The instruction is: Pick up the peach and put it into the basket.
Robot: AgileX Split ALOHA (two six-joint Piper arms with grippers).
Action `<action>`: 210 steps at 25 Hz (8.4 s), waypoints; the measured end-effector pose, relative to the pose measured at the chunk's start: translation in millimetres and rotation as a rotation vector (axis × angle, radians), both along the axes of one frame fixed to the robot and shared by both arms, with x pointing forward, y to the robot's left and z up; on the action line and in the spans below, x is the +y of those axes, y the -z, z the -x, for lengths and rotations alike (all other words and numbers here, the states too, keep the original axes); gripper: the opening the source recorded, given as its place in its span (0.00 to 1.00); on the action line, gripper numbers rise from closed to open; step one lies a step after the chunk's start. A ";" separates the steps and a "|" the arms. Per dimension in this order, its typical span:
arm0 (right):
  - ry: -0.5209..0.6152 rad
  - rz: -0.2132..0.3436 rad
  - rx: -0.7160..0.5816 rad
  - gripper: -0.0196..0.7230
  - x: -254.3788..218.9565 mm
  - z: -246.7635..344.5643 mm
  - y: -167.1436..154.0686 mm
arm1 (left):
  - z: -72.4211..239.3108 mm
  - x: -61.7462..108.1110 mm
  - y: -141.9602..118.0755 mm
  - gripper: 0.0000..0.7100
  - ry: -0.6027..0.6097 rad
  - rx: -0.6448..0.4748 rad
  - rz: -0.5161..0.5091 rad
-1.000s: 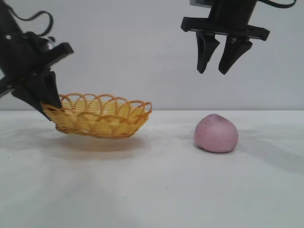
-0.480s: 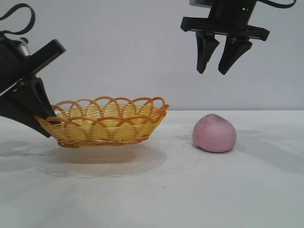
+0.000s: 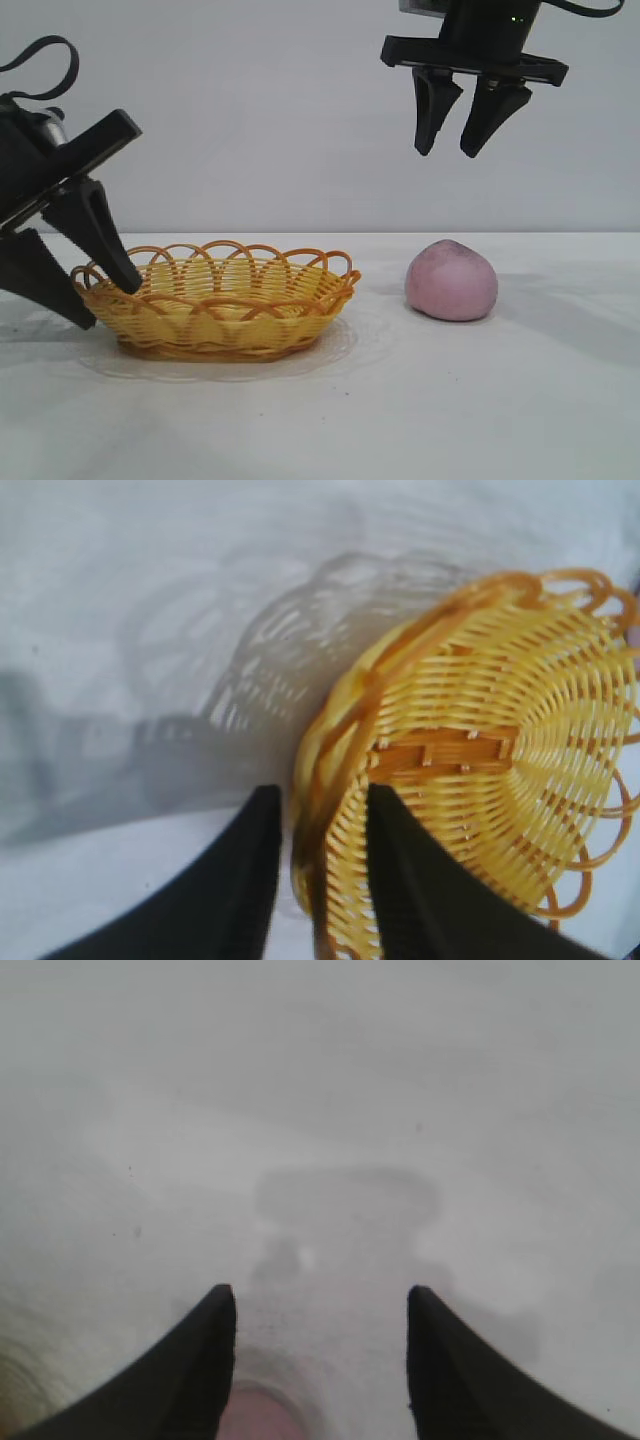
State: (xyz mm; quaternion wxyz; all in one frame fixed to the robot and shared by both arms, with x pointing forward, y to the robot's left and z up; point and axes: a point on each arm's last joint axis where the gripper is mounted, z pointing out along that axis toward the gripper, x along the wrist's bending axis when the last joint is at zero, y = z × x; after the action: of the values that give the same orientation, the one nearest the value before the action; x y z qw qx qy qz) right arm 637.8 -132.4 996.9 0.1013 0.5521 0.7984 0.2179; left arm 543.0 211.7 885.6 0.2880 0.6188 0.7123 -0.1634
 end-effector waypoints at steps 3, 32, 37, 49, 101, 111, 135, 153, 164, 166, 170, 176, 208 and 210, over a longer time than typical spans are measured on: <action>0.000 0.000 0.000 0.53 0.0 0.0 0.0 | 0.9 2.5 -6.8 0.51 0.020 -0.020 -0.007; -0.014 -0.010 0.004 0.53 1.3 0.6 -0.1 | 42.7 77.5 -133.6 0.55 -0.031 -0.363 -0.673; -0.015 -0.001 0.034 0.53 0.2 4.2 5.4 | 125.3 68.3 -162.8 0.55 -0.064 -0.474 -0.693; -0.017 0.025 0.159 0.53 -6.5 32.4 55.6 | 272.9 99.3 -175.1 0.55 -0.185 -0.528 -0.656; -0.120 -0.017 0.244 0.03 8.8 42.7 72.5 | 323.3 104.5 -159.2 0.55 -0.095 -0.753 -0.626; -0.363 -0.268 0.097 0.03 48.9 78.0 -8.5 | 325.0 102.3 -159.2 0.55 -0.196 -0.718 -0.668; -0.493 -0.204 0.159 0.44 116.6 100.3 66.6 | 326.3 98.9 -160.5 0.55 -0.367 -0.675 -0.740; -0.192 -0.183 -0.024 0.67 10.7 59.8 -27.6 | 313.6 95.9 -157.4 0.55 -0.312 -0.782 -0.744; 0.072 -0.054 0.058 0.67 -74.2 59.4 -47.8 | 313.3 94.0 -157.5 0.55 -0.297 -0.790 -0.729; 0.091 -0.059 0.004 0.67 -81.0 77.0 -71.7 | 313.2 92.8 -157.4 0.55 -0.288 -0.793 -0.718; 0.116 -0.090 -0.070 0.67 -95.9 143.1 -115.3 | 313.2 92.6 -157.4 0.55 -0.285 -0.794 -0.718; 0.158 -0.032 -0.012 0.60 -128.8 270.1 -93.7 | 313.2 92.6 -157.4 0.55 -0.285 -0.794 -0.718; 0.155 -0.104 -0.537 0.31 -161.3 410.1 -45.8 | 313.1 92.6 -157.5 0.55 -0.286 -0.796 -0.718; 0.203 -0.090 -0.539 0.31 -160.8 409.8 -45.8 | 313.1 92.6 -157.5 0.55 -0.286 -0.796 -0.718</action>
State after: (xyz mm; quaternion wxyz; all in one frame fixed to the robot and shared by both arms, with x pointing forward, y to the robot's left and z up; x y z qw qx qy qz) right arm 228.0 -293.2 1042.7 0.3065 0.5552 0.6728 0.3810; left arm 229.9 304.3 1043.1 0.3252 0.5893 0.6365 0.3766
